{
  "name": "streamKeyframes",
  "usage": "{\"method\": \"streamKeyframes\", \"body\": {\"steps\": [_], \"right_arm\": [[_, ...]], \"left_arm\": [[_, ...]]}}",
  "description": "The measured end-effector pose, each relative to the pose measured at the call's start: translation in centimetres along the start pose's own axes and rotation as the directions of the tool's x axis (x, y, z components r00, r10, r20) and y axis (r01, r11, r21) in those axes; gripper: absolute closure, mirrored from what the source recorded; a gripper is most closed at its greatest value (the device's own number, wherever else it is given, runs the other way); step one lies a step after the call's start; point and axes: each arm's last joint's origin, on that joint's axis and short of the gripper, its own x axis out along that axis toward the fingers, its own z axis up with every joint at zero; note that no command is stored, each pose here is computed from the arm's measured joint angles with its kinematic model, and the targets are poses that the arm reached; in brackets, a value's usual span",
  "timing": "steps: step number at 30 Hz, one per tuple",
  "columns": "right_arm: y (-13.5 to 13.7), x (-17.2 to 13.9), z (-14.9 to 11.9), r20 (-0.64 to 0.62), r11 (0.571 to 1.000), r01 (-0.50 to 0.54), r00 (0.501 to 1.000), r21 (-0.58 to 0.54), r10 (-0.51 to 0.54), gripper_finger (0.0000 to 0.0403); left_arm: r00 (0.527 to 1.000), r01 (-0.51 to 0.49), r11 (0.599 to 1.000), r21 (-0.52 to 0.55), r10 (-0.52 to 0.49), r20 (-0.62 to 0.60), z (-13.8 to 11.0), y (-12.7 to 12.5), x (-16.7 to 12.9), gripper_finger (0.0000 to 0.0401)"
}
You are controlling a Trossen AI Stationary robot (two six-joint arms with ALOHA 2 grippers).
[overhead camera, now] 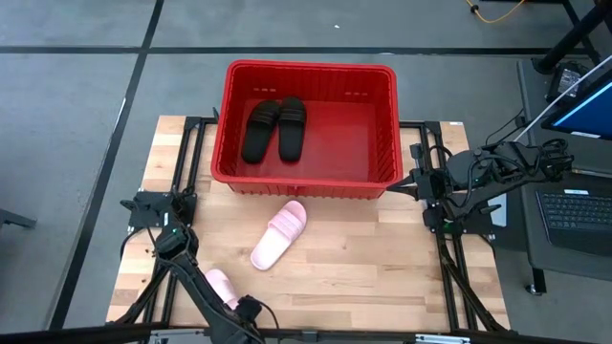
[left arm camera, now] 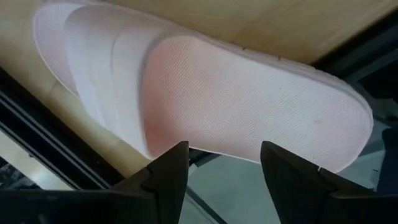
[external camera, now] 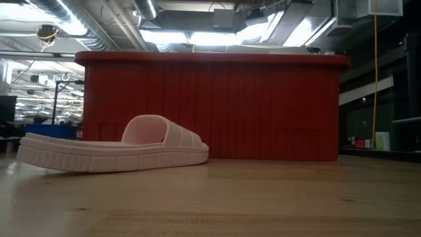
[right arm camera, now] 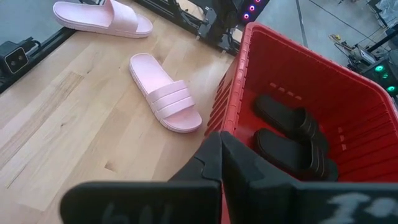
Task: Pick and place slides into bin
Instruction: Put the left pink slipper into the red bin
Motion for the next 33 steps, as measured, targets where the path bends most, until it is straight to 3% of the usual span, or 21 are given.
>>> {"method": "streamKeyframes", "body": {"steps": [8, 22, 33], "right_arm": [[0.0, 0.0, 0.0, 0.000, 1.000, 0.000, 1.000, -0.003, 0.000, 0.0400], [0.0, 0.0, 0.0, 0.000, 1.000, 0.000, 1.000, -0.003, 0.000, 0.0400], [0.0, 0.0, 0.0, -0.001, 1.000, -0.001, 1.000, -0.003, 0.001, 0.0400]], "left_arm": [[1.000, -0.004, 0.995, -0.095, 0.003, -0.015, 0.0, 0.0, 0.0, 0.0208], [1.000, -0.007, 0.997, -0.074, 0.005, -0.022, -0.5, 0.1, 0.1, 0.0208], [0.999, 0.042, 0.999, -0.019, -0.042, -0.006, -0.5, 1.0, -1.7, 0.0208]]}}
